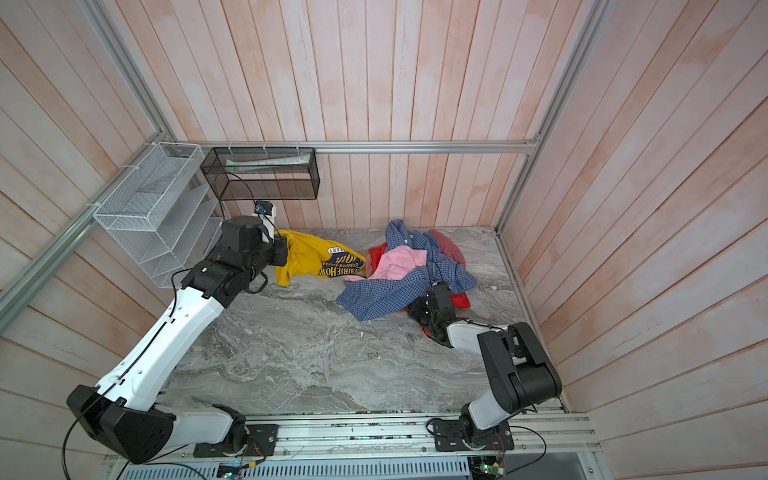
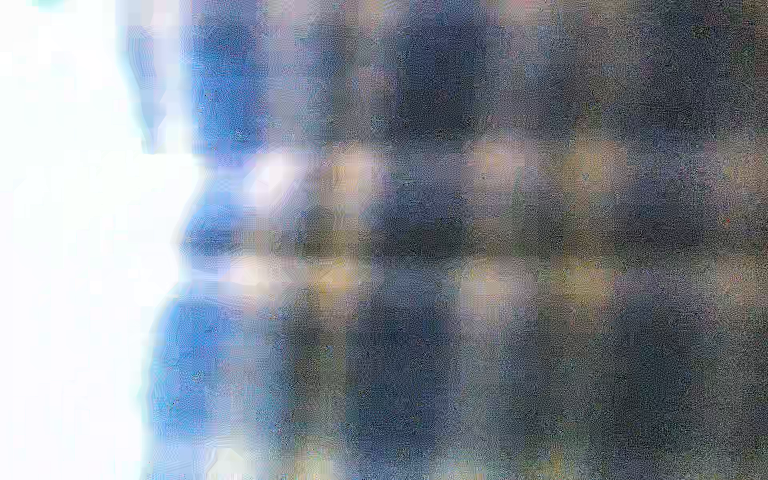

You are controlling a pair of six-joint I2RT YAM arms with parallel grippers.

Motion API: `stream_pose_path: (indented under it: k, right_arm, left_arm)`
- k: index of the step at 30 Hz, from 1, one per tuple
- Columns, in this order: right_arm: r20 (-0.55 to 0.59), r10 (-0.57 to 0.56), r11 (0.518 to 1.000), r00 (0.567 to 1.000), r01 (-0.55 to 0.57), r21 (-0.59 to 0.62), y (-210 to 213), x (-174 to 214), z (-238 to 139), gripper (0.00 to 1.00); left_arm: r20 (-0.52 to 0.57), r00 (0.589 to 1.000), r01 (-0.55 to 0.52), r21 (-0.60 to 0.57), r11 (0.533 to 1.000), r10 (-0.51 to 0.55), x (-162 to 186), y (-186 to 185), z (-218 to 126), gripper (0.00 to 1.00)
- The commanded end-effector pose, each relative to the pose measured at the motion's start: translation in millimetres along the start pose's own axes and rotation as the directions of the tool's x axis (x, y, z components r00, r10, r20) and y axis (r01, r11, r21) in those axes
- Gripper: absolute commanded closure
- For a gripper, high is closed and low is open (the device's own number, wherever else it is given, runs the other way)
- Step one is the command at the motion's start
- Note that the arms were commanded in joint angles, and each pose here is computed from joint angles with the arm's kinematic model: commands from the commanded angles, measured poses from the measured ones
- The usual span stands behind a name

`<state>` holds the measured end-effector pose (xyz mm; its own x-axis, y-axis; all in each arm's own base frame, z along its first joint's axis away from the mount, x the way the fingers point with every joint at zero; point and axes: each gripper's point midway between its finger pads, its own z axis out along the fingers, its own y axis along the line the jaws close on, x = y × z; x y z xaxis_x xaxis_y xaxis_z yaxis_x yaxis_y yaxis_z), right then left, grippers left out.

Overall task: Pick out a specific cloth from the pile
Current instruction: 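Lift the yellow T-shirt with the left gripper, pulling it away from the pile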

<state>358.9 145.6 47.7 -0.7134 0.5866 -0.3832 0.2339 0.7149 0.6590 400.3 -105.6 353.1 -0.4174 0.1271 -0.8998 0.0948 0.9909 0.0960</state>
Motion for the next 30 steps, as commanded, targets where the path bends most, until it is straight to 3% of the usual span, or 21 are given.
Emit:
stream_pose_path:
  k: [1, 7, 15, 30]
  right_arm:
    - [0.007, 0.009, 0.999, 1.0, -0.01, 0.043, -12.8, -0.8, 3.8, 0.8]
    - [0.023, 0.016, 0.998, 1.0, -0.017, 0.055, -15.8, -2.4, 1.6, 0.8]
    - [0.025, 0.029, 0.997, 0.999, -0.03, 0.065, -20.5, -0.2, 0.9, 0.8]
    - [0.041, 0.017, 0.999, 0.999, -0.019, 0.048, -19.3, -0.9, -2.6, 0.76]
  left_arm:
    - [0.178, 0.983, 0.054, -0.111, 0.992, -0.034, -56.1, 31.8, -23.0, 1.0]
    - [0.28, 0.958, 0.107, -0.13, 0.986, -0.067, -88.7, 52.2, -41.5, 1.0]
    - [0.33, 0.941, 0.123, -0.13, 0.984, -0.074, -122.9, 59.8, -51.5, 1.0]
    - [0.456, 0.89, 0.115, -0.215, 0.97, -0.005, -182.5, 87.7, -107.9, 1.0]
